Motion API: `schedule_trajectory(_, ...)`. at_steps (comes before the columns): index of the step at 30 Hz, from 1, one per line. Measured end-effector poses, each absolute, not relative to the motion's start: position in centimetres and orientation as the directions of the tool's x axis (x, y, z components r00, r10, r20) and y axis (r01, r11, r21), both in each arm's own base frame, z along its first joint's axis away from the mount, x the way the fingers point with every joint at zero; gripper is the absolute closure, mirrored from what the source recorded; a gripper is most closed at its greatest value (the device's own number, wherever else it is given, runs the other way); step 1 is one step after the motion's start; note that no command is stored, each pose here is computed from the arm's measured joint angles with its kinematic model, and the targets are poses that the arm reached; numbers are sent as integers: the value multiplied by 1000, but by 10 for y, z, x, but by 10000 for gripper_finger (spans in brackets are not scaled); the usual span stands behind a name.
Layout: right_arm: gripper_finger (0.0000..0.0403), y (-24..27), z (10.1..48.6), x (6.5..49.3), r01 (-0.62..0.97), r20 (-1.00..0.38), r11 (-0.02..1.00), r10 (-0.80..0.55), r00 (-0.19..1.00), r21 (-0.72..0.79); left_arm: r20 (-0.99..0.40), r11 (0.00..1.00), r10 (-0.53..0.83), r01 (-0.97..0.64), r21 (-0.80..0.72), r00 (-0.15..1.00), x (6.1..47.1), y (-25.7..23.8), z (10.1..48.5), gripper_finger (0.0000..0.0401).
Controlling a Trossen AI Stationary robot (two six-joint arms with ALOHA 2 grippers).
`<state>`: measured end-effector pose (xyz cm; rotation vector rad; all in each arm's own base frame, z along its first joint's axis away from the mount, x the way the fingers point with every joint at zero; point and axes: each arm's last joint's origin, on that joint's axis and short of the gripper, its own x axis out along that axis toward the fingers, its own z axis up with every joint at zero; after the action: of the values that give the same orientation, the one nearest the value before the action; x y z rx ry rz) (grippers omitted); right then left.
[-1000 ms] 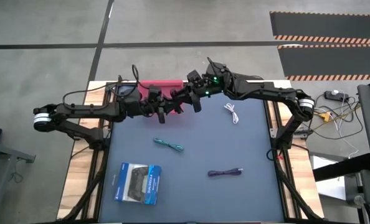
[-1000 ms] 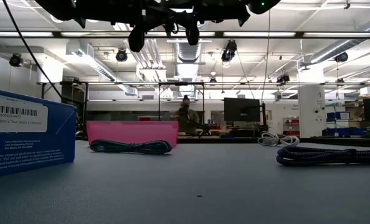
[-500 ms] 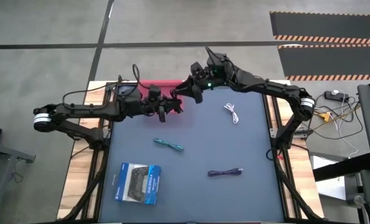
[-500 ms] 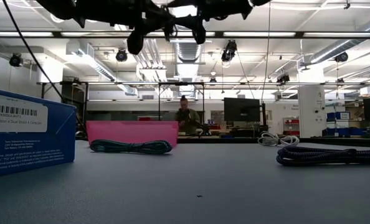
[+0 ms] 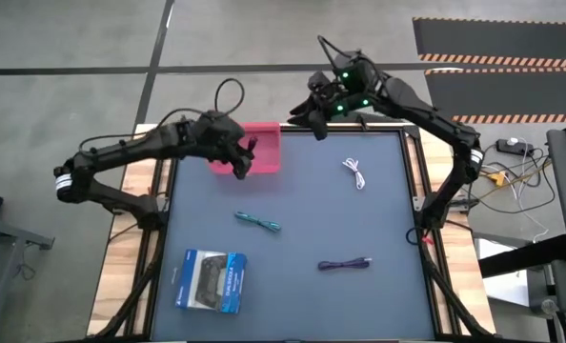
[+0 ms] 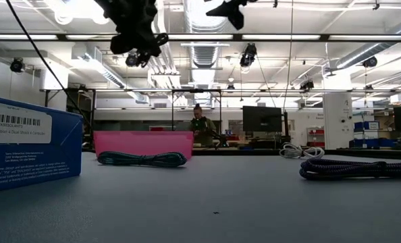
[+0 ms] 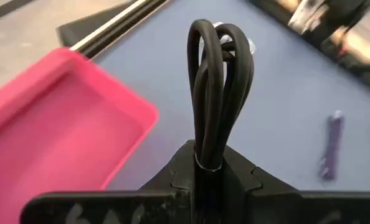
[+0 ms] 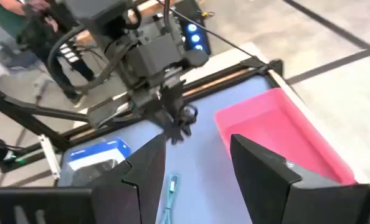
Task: Pick and place USB-C Cables
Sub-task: Put the black charger cable into the pink bin
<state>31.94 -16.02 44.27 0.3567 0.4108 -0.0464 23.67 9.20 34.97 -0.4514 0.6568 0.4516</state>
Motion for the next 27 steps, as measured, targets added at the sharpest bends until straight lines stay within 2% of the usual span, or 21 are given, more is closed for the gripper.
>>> schedule_trajectory(10,236,-148,478,296,159,-423,933,-9,906,322,-897,852,194,-521,-47,398,247,135,356,379)
schedule_trajectory(13,239,-146,482,292,165,-432,929,-6,902,331,-939,882,157,-472,-6,305,257,151,343,379)
schedule_trajectory(19,248,-143,481,288,188,-459,910,3,888,369,-975,962,142,-256,95,171,272,184,308,379)
schedule_trajectory(24,255,-139,479,283,203,-501,899,20,865,387,-988,965,122,-244,96,97,270,215,281,379)
schedule_trajectory(27,258,-138,478,281,210,-516,896,25,856,392,-993,948,103,-309,79,63,266,235,266,378)
